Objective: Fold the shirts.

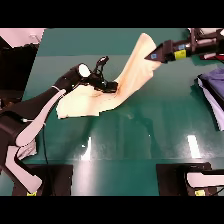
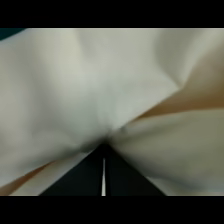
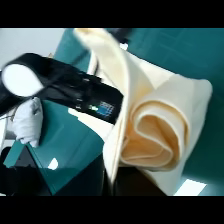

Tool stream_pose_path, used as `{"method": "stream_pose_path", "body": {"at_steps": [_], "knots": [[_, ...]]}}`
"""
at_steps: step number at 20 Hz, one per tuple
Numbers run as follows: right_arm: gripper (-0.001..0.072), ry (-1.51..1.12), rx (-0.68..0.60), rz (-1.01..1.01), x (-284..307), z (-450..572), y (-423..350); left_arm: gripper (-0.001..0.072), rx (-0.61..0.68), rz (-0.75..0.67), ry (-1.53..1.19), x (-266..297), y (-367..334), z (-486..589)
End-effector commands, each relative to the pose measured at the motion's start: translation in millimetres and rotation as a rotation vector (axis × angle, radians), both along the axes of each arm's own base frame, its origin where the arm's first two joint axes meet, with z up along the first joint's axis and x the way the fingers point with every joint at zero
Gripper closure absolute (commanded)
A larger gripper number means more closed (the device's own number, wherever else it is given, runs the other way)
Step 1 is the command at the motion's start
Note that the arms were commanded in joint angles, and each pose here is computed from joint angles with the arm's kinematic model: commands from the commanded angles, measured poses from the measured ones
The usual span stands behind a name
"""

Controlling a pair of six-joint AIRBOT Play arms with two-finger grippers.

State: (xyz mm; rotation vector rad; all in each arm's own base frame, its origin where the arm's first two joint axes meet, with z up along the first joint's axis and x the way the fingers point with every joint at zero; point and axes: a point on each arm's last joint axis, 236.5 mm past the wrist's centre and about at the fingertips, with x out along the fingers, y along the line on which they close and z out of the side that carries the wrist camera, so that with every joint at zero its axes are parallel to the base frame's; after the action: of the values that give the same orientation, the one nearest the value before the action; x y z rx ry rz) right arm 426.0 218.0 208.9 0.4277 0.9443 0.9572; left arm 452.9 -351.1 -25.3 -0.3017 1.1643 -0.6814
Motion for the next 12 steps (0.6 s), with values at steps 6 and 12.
{"method": "stream_pose_path", "body": {"at_steps": [6, 12], "knots": [[0.0702, -0.048, 0.011, 0.172, -4.5, 5.9, 81.9, 0.0685, 0.019, -0.004, 0.041, 14.0, 18.7, 1.9], [0.0701, -0.02, 0.021, 0.205, -3.6, -18.9, 120.8, 0.0685, 0.146, 0.141, -0.205, 58.0, 140.5, 107.2]]}}
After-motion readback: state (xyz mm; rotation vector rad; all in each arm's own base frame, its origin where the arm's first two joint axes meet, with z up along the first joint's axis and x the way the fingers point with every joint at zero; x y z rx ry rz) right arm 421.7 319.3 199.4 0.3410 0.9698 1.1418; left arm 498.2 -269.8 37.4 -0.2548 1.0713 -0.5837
